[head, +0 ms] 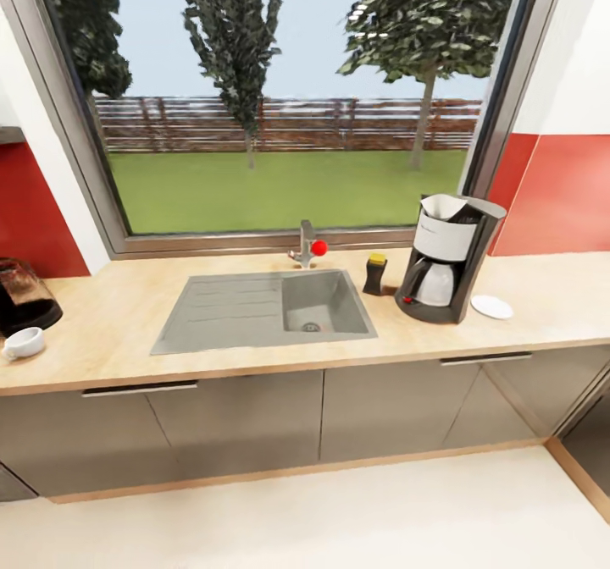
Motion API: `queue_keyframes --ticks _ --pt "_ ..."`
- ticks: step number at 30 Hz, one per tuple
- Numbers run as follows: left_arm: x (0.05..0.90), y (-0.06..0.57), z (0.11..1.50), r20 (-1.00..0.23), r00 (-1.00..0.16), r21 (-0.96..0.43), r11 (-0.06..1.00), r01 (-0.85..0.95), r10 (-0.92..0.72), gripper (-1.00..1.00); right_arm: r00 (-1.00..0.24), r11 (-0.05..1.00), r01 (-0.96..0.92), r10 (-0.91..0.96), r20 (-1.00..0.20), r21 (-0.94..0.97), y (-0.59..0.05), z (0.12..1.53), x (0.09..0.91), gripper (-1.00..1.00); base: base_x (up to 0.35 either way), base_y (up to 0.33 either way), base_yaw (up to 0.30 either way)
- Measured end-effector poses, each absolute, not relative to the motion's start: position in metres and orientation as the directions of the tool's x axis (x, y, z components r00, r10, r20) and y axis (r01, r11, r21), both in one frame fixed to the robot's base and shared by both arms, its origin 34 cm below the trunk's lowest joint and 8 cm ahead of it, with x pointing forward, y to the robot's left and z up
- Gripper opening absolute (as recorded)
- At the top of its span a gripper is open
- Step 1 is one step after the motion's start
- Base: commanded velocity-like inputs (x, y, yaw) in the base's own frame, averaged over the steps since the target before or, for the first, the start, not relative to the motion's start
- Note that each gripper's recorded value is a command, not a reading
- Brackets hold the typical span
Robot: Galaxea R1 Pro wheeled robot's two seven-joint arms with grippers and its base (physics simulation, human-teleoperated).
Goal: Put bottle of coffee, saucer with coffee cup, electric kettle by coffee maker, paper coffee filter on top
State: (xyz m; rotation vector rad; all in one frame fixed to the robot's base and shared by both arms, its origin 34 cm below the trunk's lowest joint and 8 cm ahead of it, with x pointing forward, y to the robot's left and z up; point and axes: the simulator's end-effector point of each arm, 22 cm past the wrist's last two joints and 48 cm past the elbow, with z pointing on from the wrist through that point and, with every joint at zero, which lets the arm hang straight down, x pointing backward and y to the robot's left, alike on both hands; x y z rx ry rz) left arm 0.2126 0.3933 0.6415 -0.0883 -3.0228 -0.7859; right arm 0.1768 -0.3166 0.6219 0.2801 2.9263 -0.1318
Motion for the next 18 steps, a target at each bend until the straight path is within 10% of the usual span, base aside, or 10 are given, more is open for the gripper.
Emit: queue_keyframes --ticks 18 --pt "0.205 0.369 0.629 0.047 -0.997 0.387 0.920 0.068 0.054 1.00 -0.966 0.978 0.195 0.178 -0.189 -0.072 -0.317 0.621 0.171 1.00 0.000 0.000 0.242"
